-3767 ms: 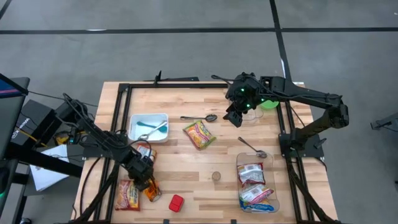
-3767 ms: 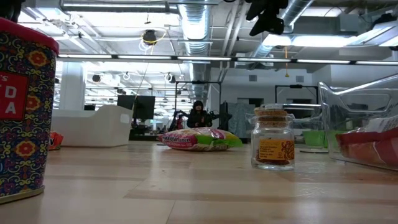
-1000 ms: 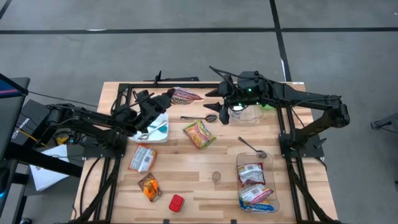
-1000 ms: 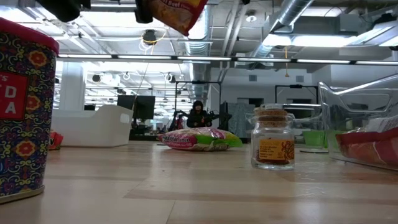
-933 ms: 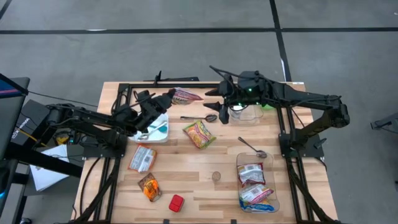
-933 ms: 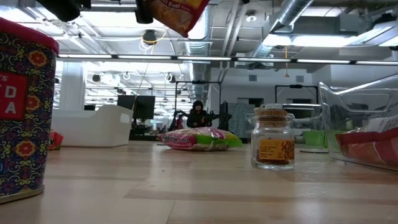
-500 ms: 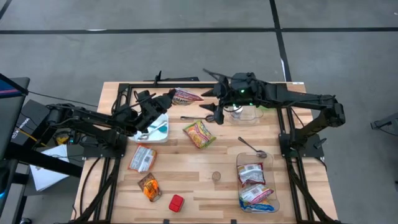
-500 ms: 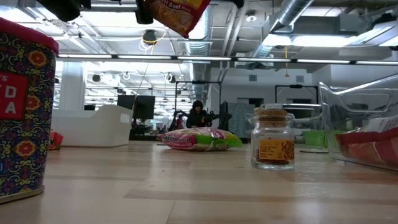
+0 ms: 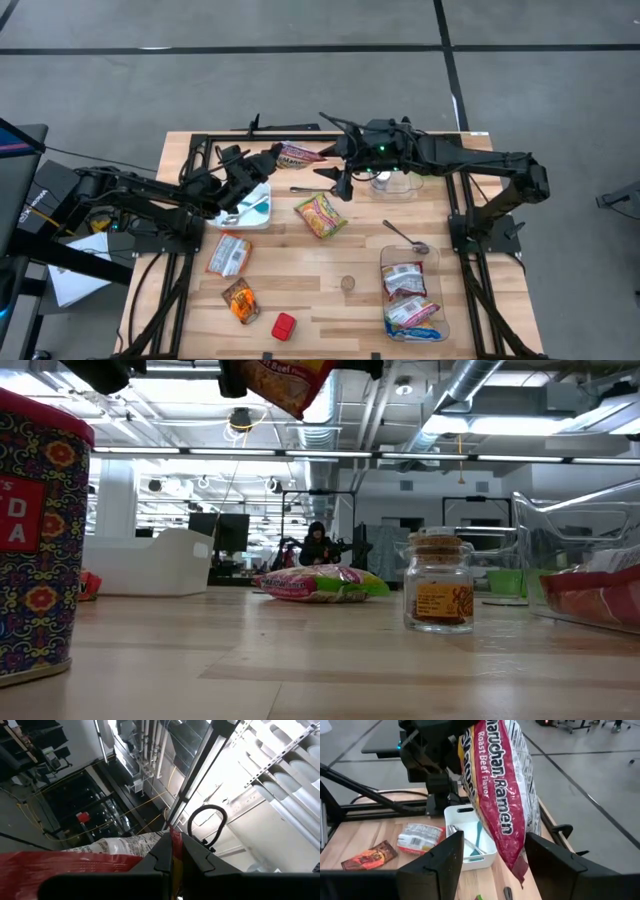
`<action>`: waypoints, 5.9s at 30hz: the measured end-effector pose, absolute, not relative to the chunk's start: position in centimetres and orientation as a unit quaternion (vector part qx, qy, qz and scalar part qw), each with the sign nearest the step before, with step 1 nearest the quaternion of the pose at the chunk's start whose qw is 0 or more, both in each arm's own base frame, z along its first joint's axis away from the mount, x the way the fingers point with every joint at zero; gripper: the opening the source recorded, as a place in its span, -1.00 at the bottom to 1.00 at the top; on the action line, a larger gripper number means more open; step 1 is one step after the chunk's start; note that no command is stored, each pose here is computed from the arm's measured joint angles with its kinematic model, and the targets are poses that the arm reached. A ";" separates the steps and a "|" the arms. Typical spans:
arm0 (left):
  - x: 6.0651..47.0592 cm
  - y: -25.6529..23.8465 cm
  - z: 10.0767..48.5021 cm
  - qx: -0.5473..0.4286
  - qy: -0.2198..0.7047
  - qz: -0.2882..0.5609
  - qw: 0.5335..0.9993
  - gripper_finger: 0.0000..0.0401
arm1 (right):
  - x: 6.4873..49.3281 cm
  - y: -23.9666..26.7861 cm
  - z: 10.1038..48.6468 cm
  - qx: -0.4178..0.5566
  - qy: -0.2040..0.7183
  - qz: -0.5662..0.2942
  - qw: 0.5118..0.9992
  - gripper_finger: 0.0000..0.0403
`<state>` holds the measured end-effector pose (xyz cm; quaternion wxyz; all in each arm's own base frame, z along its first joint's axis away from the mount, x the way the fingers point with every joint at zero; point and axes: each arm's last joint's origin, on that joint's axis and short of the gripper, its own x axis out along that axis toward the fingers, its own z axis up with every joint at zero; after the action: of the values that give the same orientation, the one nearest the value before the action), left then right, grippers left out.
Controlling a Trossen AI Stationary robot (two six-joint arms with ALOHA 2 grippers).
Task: Pick & Place Food Item
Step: Put the red noodle pack into the bottom transparent bin
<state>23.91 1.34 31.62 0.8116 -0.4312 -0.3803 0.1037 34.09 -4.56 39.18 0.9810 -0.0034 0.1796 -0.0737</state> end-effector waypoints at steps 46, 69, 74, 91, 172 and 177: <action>24.0 1.5 31.5 -0.404 -0.373 0.122 0.826 0.10 | 33.9 -4.6 38.7 0.029 0.200 -0.081 0.976 -1.00; 20.6 1.4 34.3 -0.320 -0.391 0.142 0.851 0.34 | 32.4 -4.6 38.8 0.025 0.242 -0.086 0.966 -1.00; 20.2 1.4 34.5 -0.318 -0.380 0.147 0.856 0.30 | 31.1 -4.1 38.4 0.018 0.297 -0.104 0.949 -1.00; 20.4 1.4 34.3 -0.321 -0.368 0.140 0.862 0.18 | 23.9 1.4 38.7 0.037 0.445 -0.121 0.887 -1.00; 20.9 1.1 33.8 -0.337 -0.328 0.086 0.878 0.16 | 13.3 12.8 27.1 0.553 0.414 -0.018 0.723 -1.00; 21.0 1.1 33.7 -0.336 -0.320 0.090 0.881 0.16 | 13.0 12.5 26.1 0.550 0.423 -0.027 0.720 -1.00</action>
<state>21.03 1.07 33.67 0.8812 -0.3362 -0.3200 0.0897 12.99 12.45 26.10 0.7201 0.5496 0.4227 -0.0266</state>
